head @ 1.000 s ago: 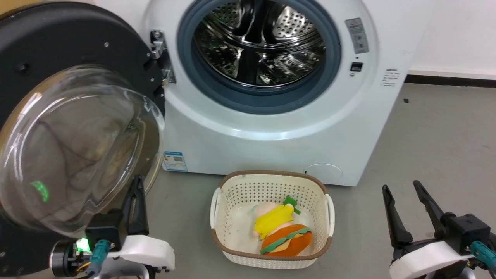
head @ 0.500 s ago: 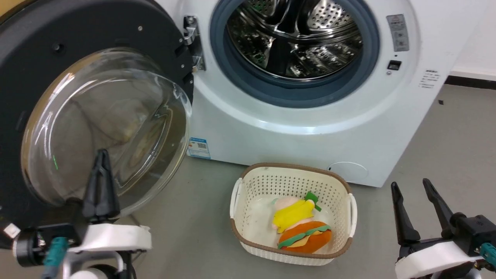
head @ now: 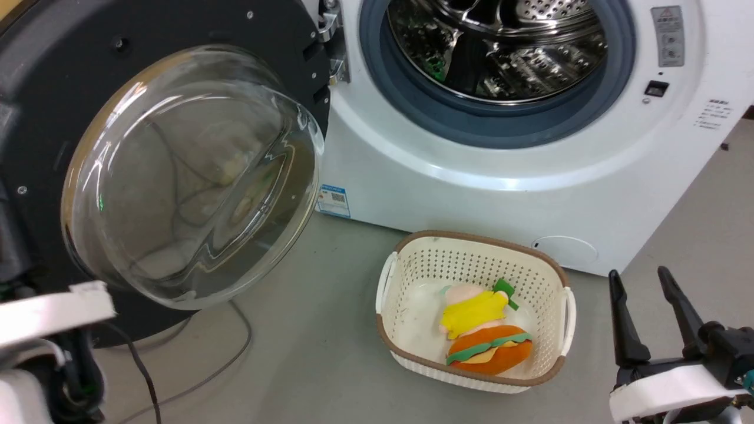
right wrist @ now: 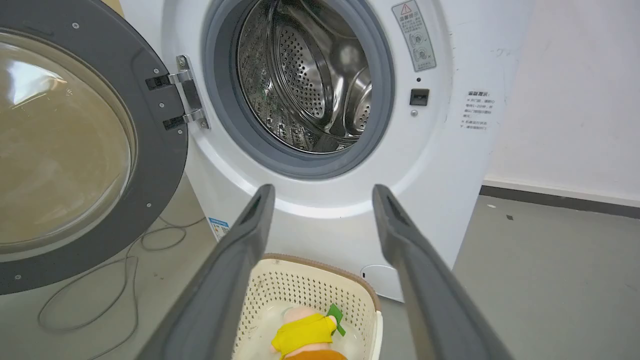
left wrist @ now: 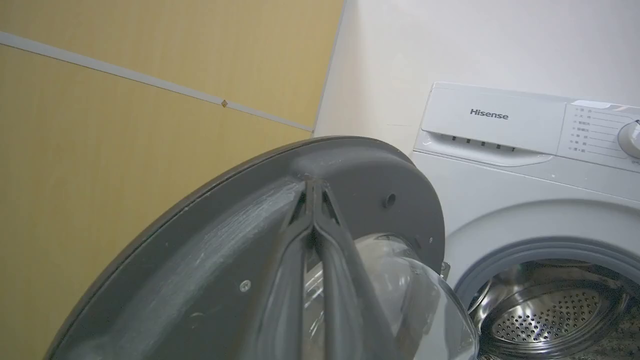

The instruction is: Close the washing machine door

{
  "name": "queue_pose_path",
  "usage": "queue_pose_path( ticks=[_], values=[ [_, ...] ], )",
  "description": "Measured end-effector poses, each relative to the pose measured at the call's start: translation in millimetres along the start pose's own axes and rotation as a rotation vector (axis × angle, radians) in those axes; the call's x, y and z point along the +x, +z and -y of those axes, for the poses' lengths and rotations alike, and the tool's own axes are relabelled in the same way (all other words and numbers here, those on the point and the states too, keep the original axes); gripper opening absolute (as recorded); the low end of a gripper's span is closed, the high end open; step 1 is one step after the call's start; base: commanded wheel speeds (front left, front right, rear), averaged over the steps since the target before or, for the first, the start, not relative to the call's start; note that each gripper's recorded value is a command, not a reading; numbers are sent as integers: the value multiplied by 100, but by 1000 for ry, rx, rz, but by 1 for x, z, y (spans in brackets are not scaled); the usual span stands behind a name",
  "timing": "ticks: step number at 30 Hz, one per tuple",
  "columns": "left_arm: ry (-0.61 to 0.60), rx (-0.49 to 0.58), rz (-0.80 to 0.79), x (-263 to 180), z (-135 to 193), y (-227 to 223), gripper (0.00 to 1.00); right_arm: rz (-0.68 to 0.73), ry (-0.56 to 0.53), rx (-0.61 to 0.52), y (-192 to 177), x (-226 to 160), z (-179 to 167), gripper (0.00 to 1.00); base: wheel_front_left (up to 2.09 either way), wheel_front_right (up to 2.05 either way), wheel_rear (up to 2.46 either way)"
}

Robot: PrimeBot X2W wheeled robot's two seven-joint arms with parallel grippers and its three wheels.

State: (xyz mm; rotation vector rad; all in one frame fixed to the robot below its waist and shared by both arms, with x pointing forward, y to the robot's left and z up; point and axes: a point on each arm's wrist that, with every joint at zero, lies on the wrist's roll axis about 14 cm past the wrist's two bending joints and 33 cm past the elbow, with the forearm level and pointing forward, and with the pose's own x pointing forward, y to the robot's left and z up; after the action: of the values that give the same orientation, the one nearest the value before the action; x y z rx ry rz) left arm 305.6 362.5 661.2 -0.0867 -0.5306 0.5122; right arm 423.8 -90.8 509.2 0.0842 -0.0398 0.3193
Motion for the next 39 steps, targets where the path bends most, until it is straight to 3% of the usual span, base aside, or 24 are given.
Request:
queue_pose_path(
  ticks=[12,21,27,39],
  values=[
    [113,-71,47,33,-66,17,0,-6,15,27,-13,16,-3,100,0,0,0],
    [252,-186,-136,56,-122,-1,0,-2,27,46,-20,29,-7,100,0,0,0],
    [257,-313,-311,64,-132,-20,0,-5,33,70,-26,33,-10,100,0,0,0],
    [194,-401,-623,48,-128,-57,0,5,48,88,-33,45,-15,100,0,0,0]
  ],
)
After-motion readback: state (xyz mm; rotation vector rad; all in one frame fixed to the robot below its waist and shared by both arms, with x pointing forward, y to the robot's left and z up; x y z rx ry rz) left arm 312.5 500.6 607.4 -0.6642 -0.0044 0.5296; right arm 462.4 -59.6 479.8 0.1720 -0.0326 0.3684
